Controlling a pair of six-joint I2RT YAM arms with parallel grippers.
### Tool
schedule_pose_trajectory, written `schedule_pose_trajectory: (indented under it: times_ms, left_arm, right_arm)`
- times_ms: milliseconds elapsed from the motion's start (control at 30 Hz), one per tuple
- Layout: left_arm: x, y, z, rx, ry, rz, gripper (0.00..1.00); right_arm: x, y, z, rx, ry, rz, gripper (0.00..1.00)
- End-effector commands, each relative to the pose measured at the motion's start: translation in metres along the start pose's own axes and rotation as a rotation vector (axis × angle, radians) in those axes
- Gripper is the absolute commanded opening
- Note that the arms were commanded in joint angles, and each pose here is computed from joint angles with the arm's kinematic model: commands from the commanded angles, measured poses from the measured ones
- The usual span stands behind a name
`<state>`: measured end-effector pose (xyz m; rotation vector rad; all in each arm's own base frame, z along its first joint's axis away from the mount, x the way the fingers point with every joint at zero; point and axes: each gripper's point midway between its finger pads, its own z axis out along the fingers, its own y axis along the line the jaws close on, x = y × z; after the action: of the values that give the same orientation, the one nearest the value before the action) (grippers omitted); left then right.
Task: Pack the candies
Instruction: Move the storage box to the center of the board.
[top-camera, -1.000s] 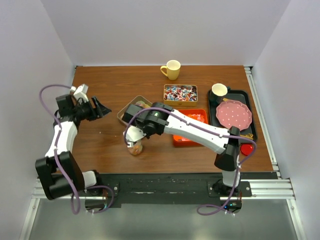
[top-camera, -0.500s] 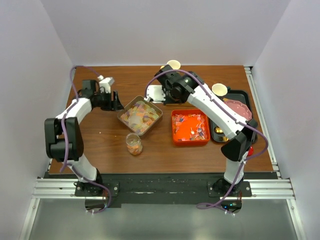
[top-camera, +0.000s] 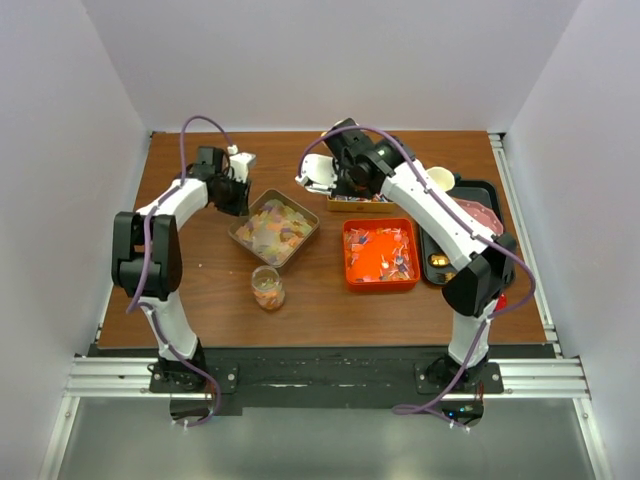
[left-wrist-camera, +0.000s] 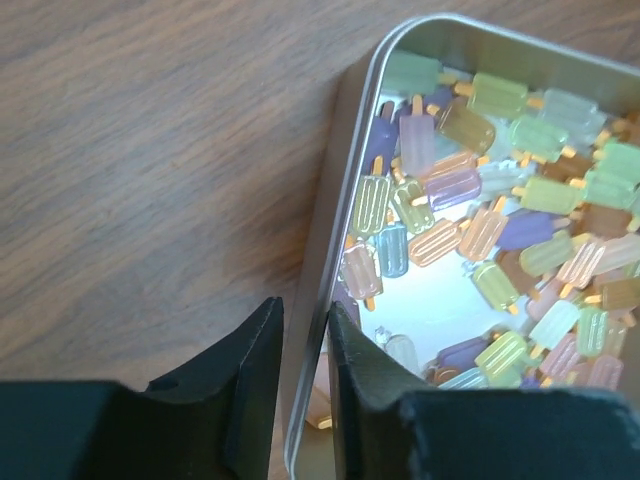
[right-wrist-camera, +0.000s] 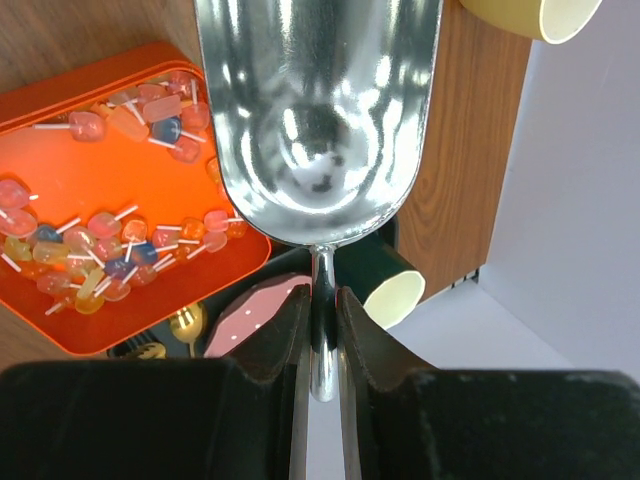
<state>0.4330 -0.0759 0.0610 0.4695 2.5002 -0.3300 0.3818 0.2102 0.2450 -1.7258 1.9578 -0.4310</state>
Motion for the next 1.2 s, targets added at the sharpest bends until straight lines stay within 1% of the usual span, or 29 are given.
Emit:
schedule_pose_trajectory:
  times_ms: [0, 67, 100, 167, 200, 267, 300, 433, 467, 500, 533, 600, 700, 733, 800, 833, 867, 933, 967, 1000, 1033, 1067, 1100, 1133, 1167]
  left_arm:
    - [0.012, 0.016, -0.02, -0.08, 0.02, 0.032, 0.27]
    - [0.024, 0.024, -0.027, -0.098, 0.037, 0.022, 0.25]
    - [0.025, 0.034, -0.037, -0.12, 0.022, 0.003, 0.24]
    - [0.035, 0.05, -0.049, -0.136, 0.03, -0.017, 0.22]
    - [0.042, 0.067, -0.058, -0.154, 0.033, -0.049, 0.21]
    - [0.047, 0.087, -0.072, -0.188, 0.034, -0.06, 0.2]
    - [0.054, 0.106, -0.083, -0.222, 0.032, -0.093, 0.19]
    - [0.07, 0.138, -0.107, -0.278, 0.042, -0.088, 0.2]
    - [0.073, 0.142, -0.111, -0.289, 0.046, -0.086, 0.21]
    - [0.077, 0.148, -0.114, -0.306, 0.052, -0.094, 0.25]
    - [0.079, 0.152, -0.118, -0.333, 0.061, -0.104, 0.37]
    - [0.072, 0.151, -0.123, -0.338, 0.041, -0.106, 0.5]
    - [0.03, 0.146, -0.141, -0.35, -0.085, -0.153, 0.58]
    - [0.003, 0.144, -0.154, -0.362, -0.148, -0.165, 0.59]
    - [-0.036, 0.121, -0.159, -0.334, -0.207, -0.13, 0.62]
    - [-0.07, 0.108, -0.171, -0.316, -0.271, -0.111, 0.62]
    - [-0.09, 0.084, -0.158, -0.263, -0.281, -0.067, 0.63]
    - [-0.129, 0.056, -0.156, -0.193, -0.347, 0.001, 0.64]
    - [-0.136, 0.035, -0.133, -0.127, -0.327, 0.028, 0.64]
    - [-0.15, 0.028, -0.132, -0.093, -0.352, 0.025, 0.64]
    - [-0.159, 0.001, -0.121, 0.005, -0.358, 0.041, 0.64]
    - [-0.163, -0.017, -0.104, 0.08, -0.347, 0.037, 0.62]
    - [-0.183, -0.039, -0.106, 0.176, -0.41, 0.031, 0.62]
    - [-0.19, -0.05, -0.1, 0.212, -0.428, 0.039, 0.62]
    - [-0.198, -0.077, -0.093, 0.252, -0.438, 0.056, 0.63]
  right_arm:
    - [-0.014, -0.017, 0.01, 0.024, -0.054, 0.052, 0.0]
    - [-0.016, -0.018, 0.017, 0.014, -0.05, 0.049, 0.0]
    - [-0.018, -0.021, 0.017, 0.02, -0.057, 0.05, 0.0]
    - [-0.021, -0.02, 0.022, 0.012, -0.056, 0.045, 0.0]
    - [-0.022, -0.023, 0.021, 0.018, -0.063, 0.05, 0.0]
    - [-0.024, -0.021, 0.025, 0.007, -0.062, 0.046, 0.0]
    - [-0.024, -0.02, 0.025, 0.004, -0.063, 0.046, 0.0]
    - [-0.022, -0.016, 0.028, -0.009, -0.053, 0.046, 0.0]
    - [-0.022, -0.016, 0.029, -0.011, -0.053, 0.047, 0.0]
    - [-0.023, -0.015, 0.03, -0.011, -0.052, 0.052, 0.0]
    - [-0.022, -0.015, 0.029, -0.011, -0.051, 0.055, 0.0]
    - [-0.02, -0.017, 0.026, -0.001, -0.048, 0.068, 0.0]
    - [-0.016, -0.021, 0.02, 0.026, -0.046, 0.092, 0.0]
    - [-0.014, -0.024, 0.018, 0.04, -0.047, 0.105, 0.0]
    - [-0.003, -0.027, 0.015, 0.06, -0.029, 0.149, 0.0]
    - [-0.001, -0.03, 0.014, 0.076, -0.033, 0.169, 0.0]
    - [0.005, -0.03, 0.016, 0.082, -0.02, 0.189, 0.0]
    - [0.019, -0.046, 0.013, 0.128, -0.02, 0.289, 0.0]
    - [0.024, -0.053, 0.011, 0.15, -0.024, 0.329, 0.0]
    - [0.04, -0.065, 0.01, 0.174, -0.016, 0.402, 0.0]
    - [0.045, -0.073, 0.01, 0.189, -0.022, 0.435, 0.0]
    - [0.062, -0.085, 0.009, 0.215, -0.011, 0.497, 0.0]
    - [0.069, -0.089, 0.01, 0.22, -0.004, 0.522, 0.0]
    - [0.075, -0.092, 0.01, 0.227, 0.0, 0.544, 0.0]
    - [0.086, -0.094, 0.01, 0.23, 0.014, 0.575, 0.0]
